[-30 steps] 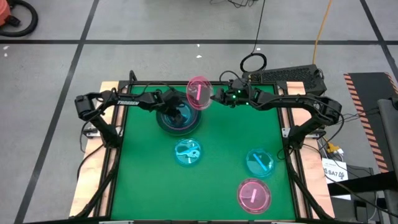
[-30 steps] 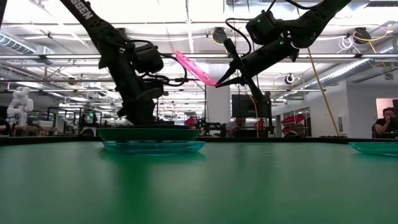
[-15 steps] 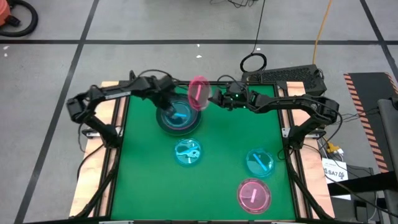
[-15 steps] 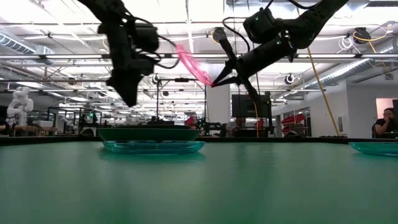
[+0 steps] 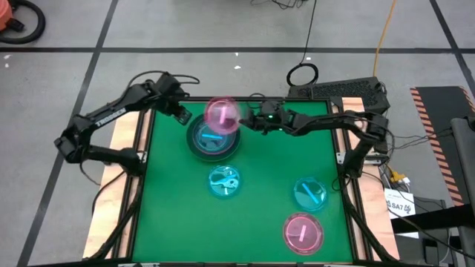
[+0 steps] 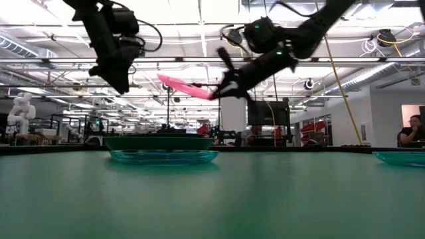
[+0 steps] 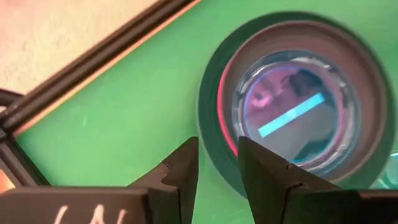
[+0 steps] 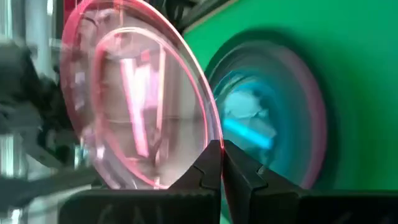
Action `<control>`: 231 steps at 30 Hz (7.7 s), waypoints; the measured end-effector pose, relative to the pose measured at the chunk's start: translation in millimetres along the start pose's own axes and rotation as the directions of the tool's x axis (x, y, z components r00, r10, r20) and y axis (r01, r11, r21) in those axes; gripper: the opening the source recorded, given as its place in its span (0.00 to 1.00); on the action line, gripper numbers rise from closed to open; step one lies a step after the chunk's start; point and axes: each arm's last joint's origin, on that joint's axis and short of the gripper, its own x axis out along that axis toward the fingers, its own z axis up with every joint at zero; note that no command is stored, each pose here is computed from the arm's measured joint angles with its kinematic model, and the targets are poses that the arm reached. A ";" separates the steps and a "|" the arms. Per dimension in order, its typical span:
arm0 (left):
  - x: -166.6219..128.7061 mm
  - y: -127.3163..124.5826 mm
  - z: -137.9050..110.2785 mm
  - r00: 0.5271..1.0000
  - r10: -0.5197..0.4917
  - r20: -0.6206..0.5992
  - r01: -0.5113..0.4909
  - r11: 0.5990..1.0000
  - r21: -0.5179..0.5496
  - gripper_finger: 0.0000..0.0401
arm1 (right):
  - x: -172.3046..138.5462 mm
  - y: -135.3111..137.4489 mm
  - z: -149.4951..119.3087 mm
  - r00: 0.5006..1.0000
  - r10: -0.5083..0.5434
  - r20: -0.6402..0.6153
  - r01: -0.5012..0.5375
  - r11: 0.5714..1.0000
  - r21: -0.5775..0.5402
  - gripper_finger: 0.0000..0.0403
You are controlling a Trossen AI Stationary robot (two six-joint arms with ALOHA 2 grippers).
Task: Stack plastic plates
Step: Stack the top pink plate on the blue plate, then stack the left blue plate on the pink plate
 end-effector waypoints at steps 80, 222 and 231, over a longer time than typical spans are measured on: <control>-30.5 -75.7 -25.9 0.975 -0.214 0.064 0.198 0.961 0.192 0.29 | -35.5 71.0 16.4 0.861 -0.418 -0.291 0.158 0.762 -0.628 0.40; -107.4 -147.1 -119.8 0.933 -0.111 0.343 0.088 0.993 0.080 0.29 | -41.1 48.5 -88.1 0.847 -0.111 -0.521 -0.059 0.953 -0.298 0.00; -132.5 -102.5 -107.9 0.894 -0.136 0.427 0.114 0.990 0.078 0.29 | -38.2 67.7 -55.2 0.928 -0.051 -0.369 -0.060 0.957 -0.283 0.00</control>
